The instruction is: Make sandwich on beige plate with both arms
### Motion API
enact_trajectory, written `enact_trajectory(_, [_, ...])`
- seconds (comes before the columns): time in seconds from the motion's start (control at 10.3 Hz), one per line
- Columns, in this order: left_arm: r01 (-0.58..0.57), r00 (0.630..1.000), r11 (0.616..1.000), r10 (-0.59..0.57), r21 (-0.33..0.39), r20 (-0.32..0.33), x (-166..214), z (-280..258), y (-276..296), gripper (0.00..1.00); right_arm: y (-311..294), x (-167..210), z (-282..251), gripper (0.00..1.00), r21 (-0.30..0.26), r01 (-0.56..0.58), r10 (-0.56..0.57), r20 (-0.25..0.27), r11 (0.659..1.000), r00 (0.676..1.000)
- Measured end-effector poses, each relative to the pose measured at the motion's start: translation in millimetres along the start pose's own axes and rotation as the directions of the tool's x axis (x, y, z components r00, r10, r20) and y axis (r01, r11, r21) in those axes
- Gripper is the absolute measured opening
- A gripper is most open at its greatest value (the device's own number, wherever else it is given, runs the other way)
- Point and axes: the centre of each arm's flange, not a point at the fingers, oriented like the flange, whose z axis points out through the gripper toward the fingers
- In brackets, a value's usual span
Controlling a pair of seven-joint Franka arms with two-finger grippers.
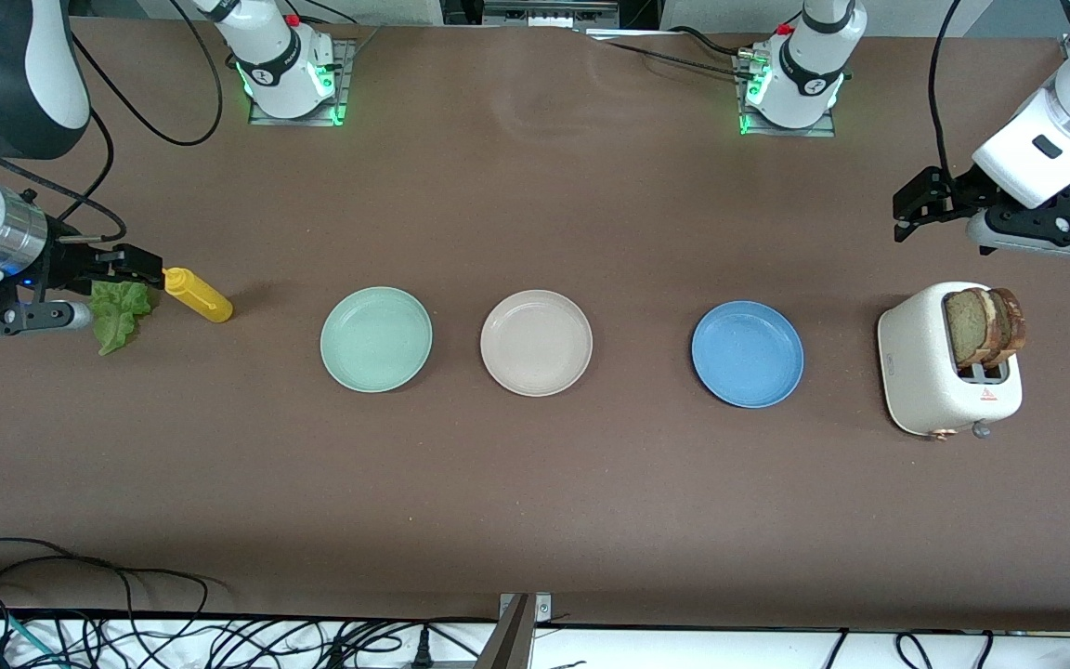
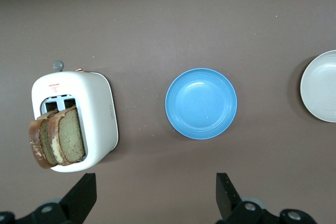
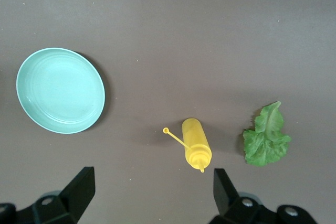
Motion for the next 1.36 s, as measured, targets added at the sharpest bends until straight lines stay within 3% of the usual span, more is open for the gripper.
enact_trajectory(1.36, [0.001, 1.0, 1.0, -0.001, -0.001, 0.009, 0.9, 3.5, -0.5, 1.0, 0.2, 0.0, 0.1, 1.0, 0.0, -0.001, 0.001, 0.0, 1.0, 1.0])
